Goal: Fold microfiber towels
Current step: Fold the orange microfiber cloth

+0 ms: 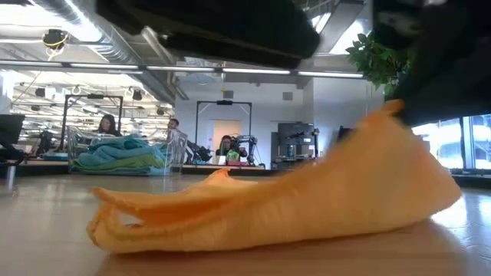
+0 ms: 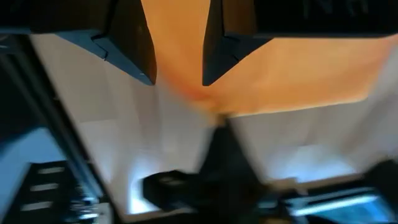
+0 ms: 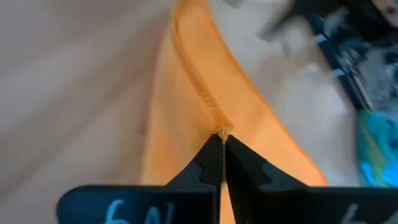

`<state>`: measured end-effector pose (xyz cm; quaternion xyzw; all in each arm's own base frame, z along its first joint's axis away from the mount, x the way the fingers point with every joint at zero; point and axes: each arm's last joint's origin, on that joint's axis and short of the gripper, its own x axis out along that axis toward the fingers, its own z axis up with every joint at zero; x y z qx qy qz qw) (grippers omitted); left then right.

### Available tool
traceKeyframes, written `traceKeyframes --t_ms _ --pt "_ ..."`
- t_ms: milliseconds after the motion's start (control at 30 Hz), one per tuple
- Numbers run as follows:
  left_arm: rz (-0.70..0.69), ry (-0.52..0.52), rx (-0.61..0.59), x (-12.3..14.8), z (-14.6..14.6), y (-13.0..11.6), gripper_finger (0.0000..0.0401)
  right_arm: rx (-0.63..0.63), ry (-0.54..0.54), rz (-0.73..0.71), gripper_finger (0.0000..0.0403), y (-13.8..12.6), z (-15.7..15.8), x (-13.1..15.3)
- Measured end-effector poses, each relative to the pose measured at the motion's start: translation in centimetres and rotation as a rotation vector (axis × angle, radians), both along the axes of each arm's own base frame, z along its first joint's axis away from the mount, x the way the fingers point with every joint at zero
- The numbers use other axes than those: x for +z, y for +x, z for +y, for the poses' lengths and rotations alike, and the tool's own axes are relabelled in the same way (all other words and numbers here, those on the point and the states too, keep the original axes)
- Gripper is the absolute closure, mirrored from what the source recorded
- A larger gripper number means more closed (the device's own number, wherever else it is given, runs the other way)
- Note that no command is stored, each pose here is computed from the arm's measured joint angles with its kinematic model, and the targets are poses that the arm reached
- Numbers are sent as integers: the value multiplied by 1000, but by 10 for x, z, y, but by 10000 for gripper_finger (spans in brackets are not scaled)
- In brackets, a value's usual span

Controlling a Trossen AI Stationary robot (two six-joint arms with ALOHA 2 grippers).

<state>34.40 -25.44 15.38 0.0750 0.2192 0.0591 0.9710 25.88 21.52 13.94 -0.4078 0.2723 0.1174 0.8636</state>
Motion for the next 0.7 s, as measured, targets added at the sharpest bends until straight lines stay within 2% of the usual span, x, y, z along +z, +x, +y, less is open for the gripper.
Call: traceKeyframes --t_ms 167,367,567,700 --pt "45 -64 -94 0 14 14 277 -113 -79 -36 397 7 -14 2" --pt "164 -11 -96 -9 24 12 277 -198 -140 -51 384 4 -23 9" --pt "176 -37 -72 -9 30 15 277 -178 -75 20 393 3 -25 5" --pt "159 -71 -55 -3 33 16 269 -192 -78 40 397 2 -28 2"
